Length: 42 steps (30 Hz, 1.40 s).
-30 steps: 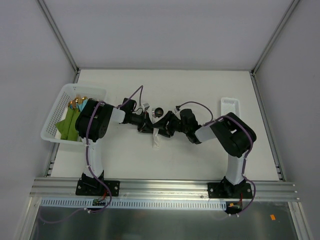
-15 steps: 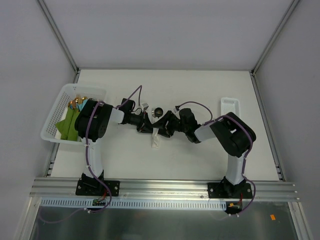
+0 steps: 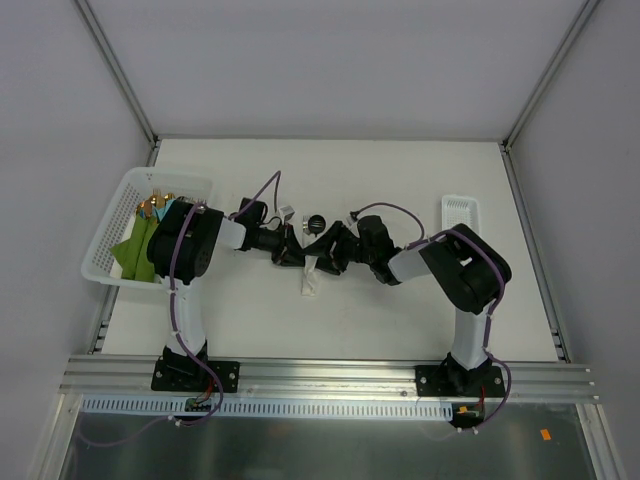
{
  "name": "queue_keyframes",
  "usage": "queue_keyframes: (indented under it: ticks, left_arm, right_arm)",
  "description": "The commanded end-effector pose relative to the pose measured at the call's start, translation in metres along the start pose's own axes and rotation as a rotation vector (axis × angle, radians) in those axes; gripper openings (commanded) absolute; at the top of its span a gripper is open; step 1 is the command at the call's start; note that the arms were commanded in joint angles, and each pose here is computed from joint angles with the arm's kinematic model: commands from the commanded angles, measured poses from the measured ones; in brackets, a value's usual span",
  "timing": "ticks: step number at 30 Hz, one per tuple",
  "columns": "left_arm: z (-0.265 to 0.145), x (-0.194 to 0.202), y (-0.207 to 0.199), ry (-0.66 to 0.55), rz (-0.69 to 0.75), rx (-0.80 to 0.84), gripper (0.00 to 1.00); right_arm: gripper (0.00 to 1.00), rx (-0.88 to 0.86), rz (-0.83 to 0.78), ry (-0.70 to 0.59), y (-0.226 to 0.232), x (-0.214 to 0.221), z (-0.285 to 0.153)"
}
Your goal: Place the utensils on the paper napkin and roll it up
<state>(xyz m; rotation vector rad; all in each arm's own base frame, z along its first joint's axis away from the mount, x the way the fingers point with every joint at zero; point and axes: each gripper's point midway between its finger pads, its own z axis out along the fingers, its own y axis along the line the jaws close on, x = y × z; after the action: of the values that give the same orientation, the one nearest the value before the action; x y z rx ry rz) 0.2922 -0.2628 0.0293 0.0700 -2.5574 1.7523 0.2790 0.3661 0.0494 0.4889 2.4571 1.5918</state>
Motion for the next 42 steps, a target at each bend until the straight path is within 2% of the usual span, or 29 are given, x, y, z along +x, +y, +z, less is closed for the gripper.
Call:
queue_keyframes:
  ticks: [1, 8, 14, 22, 27, 34, 37, 42]
  left_arm:
    - [-0.004, 0.004, -0.017, -0.012, 0.017, 0.005, 0.14]
    - [-0.021, -0.001, -0.035, -0.064, 0.082, 0.018, 0.20]
    - [-0.027, -0.001, -0.038, -0.070, 0.091, 0.014, 0.20]
    - [-0.031, 0.029, -0.018, -0.018, 0.049, 0.012, 0.12]
    - [-0.032, 0.047, -0.009, 0.006, 0.039, 0.012, 0.11]
    - [-0.028, 0.042, -0.001, 0.015, 0.031, 0.008, 0.11]
    - [-0.024, 0.040, 0.015, 0.012, 0.000, -0.033, 0.08]
    - [-0.018, 0.041, 0.044, 0.021, -0.067, -0.128, 0.05]
  right_arm:
    - [0.60, 0.607, 0.150, 0.042, -0.176, 0.045, -0.033]
    - [0.59, 0.614, 0.144, 0.042, -0.175, 0.044, -0.034]
    - [0.59, 0.616, 0.138, 0.043, -0.176, 0.044, -0.034]
    - [0.59, 0.611, 0.138, 0.038, -0.175, 0.041, -0.034]
    - [0.59, 0.613, 0.138, 0.039, -0.175, 0.041, -0.035]
    - [0.59, 0.609, 0.137, 0.042, -0.174, 0.042, -0.034]
    - [0.59, 0.592, 0.123, 0.043, -0.168, 0.040, -0.033]
    - [0.57, 0.506, 0.062, 0.024, -0.136, 0.033, -0.031]
